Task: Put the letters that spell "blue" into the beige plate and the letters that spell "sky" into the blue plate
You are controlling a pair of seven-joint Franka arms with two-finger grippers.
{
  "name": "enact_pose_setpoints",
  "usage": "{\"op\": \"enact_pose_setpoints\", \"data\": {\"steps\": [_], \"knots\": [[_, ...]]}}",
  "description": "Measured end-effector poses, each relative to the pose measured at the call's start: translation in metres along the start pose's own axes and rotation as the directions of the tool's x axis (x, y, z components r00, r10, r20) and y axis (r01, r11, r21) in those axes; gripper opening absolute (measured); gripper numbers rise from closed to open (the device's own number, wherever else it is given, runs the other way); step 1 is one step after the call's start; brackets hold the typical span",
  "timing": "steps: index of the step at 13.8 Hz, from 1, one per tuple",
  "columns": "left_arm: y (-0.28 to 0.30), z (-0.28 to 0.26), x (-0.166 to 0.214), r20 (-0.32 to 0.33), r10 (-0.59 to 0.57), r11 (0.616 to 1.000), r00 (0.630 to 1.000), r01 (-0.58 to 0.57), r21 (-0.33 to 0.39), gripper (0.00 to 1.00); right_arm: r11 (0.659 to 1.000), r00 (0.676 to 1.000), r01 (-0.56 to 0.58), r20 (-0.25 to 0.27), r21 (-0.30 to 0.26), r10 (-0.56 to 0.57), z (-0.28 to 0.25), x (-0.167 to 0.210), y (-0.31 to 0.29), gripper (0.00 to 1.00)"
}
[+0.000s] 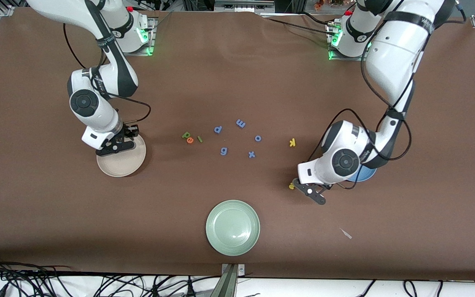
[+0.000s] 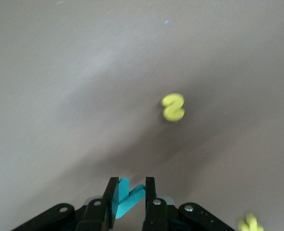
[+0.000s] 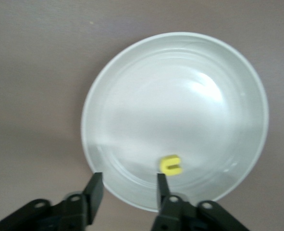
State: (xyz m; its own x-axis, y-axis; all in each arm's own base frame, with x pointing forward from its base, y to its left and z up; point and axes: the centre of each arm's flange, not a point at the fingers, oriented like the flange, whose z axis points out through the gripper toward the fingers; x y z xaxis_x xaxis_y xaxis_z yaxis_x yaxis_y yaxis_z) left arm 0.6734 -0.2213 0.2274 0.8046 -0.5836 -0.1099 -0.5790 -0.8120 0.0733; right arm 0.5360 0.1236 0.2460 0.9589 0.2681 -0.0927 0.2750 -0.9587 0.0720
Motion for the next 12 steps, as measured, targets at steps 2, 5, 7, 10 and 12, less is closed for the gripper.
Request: {"op": "enact_pose_setpoints", "data": {"steps": [2, 5, 7, 10, 12], "knots": [[-0.021, -0.028, -0.022, 0.075, -0.037, 0.999, 0.996, 0.038, -0.011, 0.26, 0.999, 0.999, -0.047, 0.003, 0.024, 0.046, -0.001, 0.0, -0.03, 0.78], [-0.053, -0.038, -0.053, 0.181, -0.066, 0.998, 0.981, 0.065, 0.013, 0.29, 0.988, 0.99, -0.141, -0.015, 0.059, 0.142, -0.008, -0.004, -0.113, 0.81], [-0.056, -0.032, -0.06, 0.208, -0.062, 0.998, 0.976, 0.057, 0.032, 0.37, 0.979, 0.981, -0.183, -0.046, 0.092, 0.188, -0.007, -0.007, -0.157, 0.81], [-0.041, -0.036, -0.054, 0.201, -0.06, 0.998, 0.978, 0.054, 0.038, 0.64, 0.974, 0.977, -0.195, -0.061, 0.114, 0.203, 0.01, -0.008, -0.181, 0.81], [-0.022, -0.045, -0.046, 0.184, -0.097, 0.995, 0.978, 0.088, 0.056, 0.84, 0.974, 0.977, -0.191, -0.073, 0.125, 0.201, 0.022, -0.006, -0.183, 0.86]]}}
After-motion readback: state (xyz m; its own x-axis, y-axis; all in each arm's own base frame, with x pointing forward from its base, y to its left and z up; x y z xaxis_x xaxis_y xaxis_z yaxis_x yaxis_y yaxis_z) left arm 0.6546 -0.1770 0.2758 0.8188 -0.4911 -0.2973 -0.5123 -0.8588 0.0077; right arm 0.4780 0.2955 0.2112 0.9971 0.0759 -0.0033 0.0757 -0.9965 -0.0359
